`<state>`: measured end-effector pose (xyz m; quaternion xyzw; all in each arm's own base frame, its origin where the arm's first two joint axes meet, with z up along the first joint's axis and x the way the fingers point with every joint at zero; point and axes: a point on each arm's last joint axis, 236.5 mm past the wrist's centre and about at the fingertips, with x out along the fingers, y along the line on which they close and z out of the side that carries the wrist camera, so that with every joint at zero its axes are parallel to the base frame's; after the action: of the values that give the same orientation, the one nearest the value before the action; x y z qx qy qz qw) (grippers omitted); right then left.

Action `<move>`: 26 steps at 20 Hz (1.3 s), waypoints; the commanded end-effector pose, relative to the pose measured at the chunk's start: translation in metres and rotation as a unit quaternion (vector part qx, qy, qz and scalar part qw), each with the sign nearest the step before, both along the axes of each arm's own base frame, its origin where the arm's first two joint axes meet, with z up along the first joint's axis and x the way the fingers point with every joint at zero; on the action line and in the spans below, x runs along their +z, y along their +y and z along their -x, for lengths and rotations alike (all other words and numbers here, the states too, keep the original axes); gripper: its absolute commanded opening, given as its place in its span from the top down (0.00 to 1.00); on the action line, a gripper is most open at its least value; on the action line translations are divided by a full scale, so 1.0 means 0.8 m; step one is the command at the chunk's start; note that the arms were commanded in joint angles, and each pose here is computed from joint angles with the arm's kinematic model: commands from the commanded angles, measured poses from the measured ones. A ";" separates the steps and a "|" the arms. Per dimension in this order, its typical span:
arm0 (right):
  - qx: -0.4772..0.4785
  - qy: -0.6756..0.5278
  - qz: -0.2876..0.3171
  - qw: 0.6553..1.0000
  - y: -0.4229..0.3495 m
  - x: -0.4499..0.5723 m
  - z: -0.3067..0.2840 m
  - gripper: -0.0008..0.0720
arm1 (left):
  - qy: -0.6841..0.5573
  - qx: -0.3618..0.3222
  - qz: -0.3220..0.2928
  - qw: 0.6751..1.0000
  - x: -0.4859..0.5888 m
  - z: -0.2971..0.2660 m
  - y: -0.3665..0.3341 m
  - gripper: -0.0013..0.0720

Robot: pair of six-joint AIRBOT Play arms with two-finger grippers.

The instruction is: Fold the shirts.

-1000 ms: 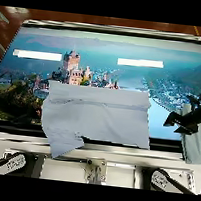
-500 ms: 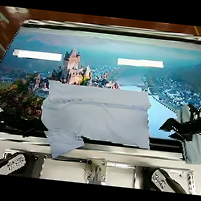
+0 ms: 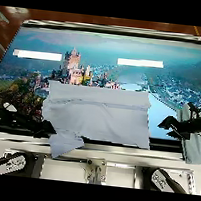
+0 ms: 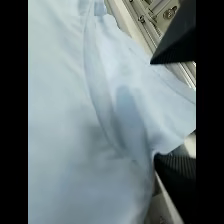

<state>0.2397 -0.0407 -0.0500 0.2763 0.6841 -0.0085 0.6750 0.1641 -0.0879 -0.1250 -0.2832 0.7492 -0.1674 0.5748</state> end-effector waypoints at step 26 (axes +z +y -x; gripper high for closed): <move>0.025 0.080 -0.040 0.996 0.092 -0.094 0.083 0.37 | 0.022 -0.023 0.062 0.998 0.011 0.011 -0.040 0.93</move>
<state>0.1727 0.0260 -0.1239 0.2864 0.7401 0.0180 0.6083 0.1541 -0.1194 -0.1165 -0.3050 0.7591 -0.2160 0.5330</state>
